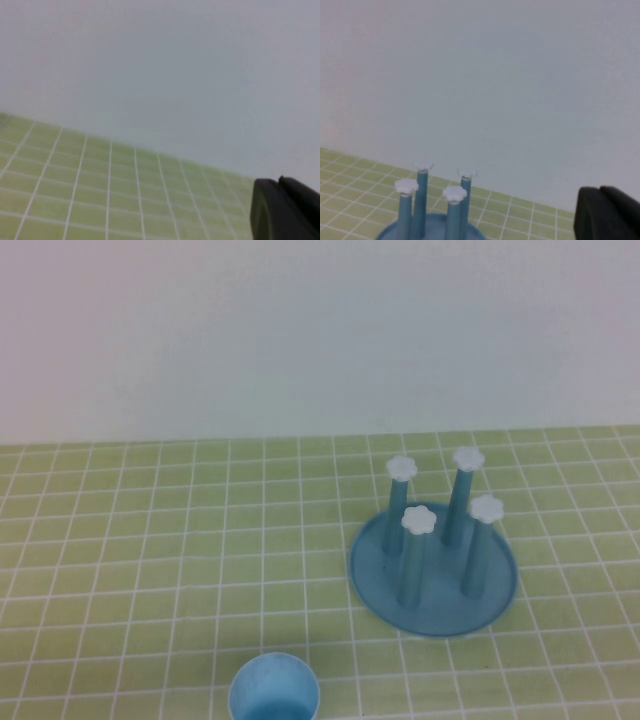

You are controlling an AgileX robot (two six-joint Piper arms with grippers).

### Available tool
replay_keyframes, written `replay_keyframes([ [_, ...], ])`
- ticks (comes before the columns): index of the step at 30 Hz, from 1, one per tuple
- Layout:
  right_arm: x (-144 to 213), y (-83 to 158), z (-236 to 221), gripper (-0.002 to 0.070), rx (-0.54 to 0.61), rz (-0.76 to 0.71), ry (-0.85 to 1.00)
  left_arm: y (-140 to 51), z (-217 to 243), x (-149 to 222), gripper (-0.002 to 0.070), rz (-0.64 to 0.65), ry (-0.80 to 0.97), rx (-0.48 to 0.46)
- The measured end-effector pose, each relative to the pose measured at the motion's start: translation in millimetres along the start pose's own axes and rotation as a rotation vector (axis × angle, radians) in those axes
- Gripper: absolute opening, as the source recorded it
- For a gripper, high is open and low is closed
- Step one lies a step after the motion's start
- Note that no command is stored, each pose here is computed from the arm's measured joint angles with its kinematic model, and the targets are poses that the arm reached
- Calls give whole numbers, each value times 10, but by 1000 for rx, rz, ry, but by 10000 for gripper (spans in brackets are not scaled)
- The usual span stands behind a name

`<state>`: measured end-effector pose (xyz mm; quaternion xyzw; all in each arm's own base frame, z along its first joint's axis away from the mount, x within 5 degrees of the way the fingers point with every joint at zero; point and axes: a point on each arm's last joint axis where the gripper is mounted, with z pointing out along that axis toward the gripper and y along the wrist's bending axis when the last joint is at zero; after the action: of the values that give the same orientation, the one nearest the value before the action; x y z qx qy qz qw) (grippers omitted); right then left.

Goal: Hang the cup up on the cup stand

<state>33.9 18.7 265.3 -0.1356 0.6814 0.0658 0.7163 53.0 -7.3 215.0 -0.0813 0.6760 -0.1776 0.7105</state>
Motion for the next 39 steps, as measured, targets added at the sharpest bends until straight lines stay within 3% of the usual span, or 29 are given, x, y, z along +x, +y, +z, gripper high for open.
replay_keyframes([
  [3, -39, 19, -25, -1, -24, -33, 20, -48, -20, -47, 0, 50, 60, 11],
  [9, 65, 99, -1, -1, -122, -2, 164, -109, -40, -241, 0, -94, -52, 41],
  [14, -45, 99, 13, -1, -119, 145, 52, -107, -47, -316, 0, -118, -131, 42],
  [20, -146, 88, 14, -1, -120, 324, -50, -169, -63, -274, 0, -202, 12, 66],
  [29, -51, 181, 138, -1, -228, 319, 151, -256, -112, -338, 0, -145, 89, 100],
  [33, -190, 173, 271, -1, -270, 206, 213, -301, -111, -403, 0, 22, 115, 116],
  [39, -448, 134, 549, -1, -331, 80, 282, -377, 19, -443, 0, 131, 321, 129],
])
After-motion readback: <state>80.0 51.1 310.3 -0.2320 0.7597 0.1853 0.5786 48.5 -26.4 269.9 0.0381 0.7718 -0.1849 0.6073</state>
